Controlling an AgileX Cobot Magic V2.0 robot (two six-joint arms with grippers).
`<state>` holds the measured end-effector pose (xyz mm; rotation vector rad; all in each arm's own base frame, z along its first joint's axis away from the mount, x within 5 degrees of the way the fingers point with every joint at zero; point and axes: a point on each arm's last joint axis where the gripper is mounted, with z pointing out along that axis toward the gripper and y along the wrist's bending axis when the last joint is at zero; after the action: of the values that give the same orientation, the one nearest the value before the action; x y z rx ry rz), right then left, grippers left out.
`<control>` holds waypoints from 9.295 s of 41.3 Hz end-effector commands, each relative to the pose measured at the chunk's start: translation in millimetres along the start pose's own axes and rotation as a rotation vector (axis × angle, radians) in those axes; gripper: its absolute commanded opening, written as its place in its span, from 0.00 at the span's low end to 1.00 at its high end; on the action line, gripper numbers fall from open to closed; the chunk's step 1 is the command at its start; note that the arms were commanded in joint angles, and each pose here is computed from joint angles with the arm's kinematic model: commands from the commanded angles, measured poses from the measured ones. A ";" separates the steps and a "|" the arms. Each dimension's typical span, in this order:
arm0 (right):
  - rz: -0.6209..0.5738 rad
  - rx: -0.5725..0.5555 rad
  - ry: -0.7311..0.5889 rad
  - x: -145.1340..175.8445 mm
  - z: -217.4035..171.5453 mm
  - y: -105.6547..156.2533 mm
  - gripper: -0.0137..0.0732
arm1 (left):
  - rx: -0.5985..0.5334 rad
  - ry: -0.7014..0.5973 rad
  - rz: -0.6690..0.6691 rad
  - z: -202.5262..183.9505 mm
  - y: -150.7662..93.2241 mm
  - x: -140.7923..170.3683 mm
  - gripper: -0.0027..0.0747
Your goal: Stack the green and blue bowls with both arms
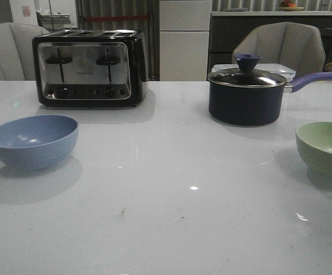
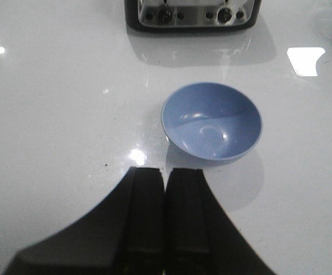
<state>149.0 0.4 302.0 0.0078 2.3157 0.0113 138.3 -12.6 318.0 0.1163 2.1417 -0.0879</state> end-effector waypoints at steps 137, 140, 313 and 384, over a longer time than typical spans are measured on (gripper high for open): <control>-0.337 -0.510 0.149 -94.8 121.5 180.7 0.63 | 0.089 0.041 0.057 34.5 -15.9 -11.2 0.78; -0.369 -0.514 0.086 -91.9 95.1 174.8 0.63 | 0.089 0.041 0.057 34.5 -15.9 -11.2 0.78; -0.409 -0.579 -0.187 -2.3 -55.2 83.7 0.63 | 0.507 0.371 0.439 176.2 -188.3 -78.0 0.67; -0.381 -0.432 -0.055 4.3 -46.3 67.6 0.28 | 0.492 0.035 0.430 -40.6 -79.4 -0.4 0.16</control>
<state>109.2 67.8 318.4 -0.6704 2.2570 0.3077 92.5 -84.4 327.6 0.9095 2.1337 -0.3207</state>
